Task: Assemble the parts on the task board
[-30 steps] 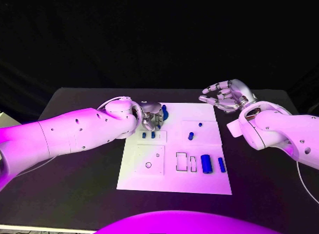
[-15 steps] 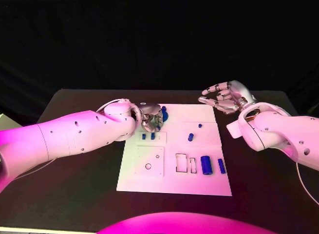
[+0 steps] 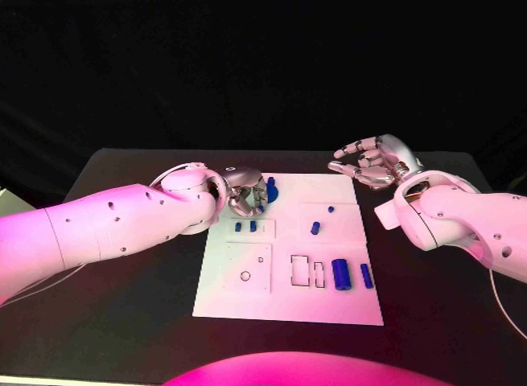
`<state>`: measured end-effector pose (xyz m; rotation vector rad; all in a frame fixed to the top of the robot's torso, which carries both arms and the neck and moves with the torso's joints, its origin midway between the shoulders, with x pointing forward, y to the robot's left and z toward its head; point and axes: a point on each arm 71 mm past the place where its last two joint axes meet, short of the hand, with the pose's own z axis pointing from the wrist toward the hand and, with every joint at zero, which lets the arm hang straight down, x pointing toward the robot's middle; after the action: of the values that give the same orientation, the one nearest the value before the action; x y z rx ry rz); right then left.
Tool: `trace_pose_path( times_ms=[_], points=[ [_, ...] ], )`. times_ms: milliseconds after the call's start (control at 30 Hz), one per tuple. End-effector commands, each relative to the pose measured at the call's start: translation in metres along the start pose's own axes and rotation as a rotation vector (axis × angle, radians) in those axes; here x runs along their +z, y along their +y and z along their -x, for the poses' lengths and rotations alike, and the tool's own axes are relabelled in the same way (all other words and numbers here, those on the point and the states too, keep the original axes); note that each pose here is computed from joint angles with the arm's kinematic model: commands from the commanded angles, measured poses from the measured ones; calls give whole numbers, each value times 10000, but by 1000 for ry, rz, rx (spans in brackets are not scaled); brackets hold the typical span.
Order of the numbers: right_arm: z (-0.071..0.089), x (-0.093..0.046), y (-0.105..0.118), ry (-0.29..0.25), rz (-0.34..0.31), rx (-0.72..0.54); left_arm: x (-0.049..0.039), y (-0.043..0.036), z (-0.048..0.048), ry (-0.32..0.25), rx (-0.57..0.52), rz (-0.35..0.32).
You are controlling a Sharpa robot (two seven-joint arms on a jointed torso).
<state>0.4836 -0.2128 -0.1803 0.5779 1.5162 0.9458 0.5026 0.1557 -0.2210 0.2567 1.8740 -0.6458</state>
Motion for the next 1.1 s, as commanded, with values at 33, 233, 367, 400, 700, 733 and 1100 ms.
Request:
trace_pose_path(
  times_ms=[33, 233, 367, 400, 700, 733, 1100],
  points=[
    [-7, 1, 11, 8, 16, -9, -46, -11, 49, -19, -34, -18],
    [3, -4, 2, 6, 14, -9, -132, 75, 98, -26, -41, 0],
    [9, -7, -2, 5, 13, -10, -165, 134, 109, -24, -41, 16],
    [10, -7, -3, 5, 13, -10, -170, 147, 111, -23, -41, 19],
    [7, -9, -2, 7, 13, -11, -149, 208, 104, -14, -33, 37],
    [7, -9, -1, 7, 13, -11, -144, 209, 101, -13, -32, 38],
    [9, -10, -2, 6, 13, -12, -105, 239, 65, 16, -14, 52]
  ],
)
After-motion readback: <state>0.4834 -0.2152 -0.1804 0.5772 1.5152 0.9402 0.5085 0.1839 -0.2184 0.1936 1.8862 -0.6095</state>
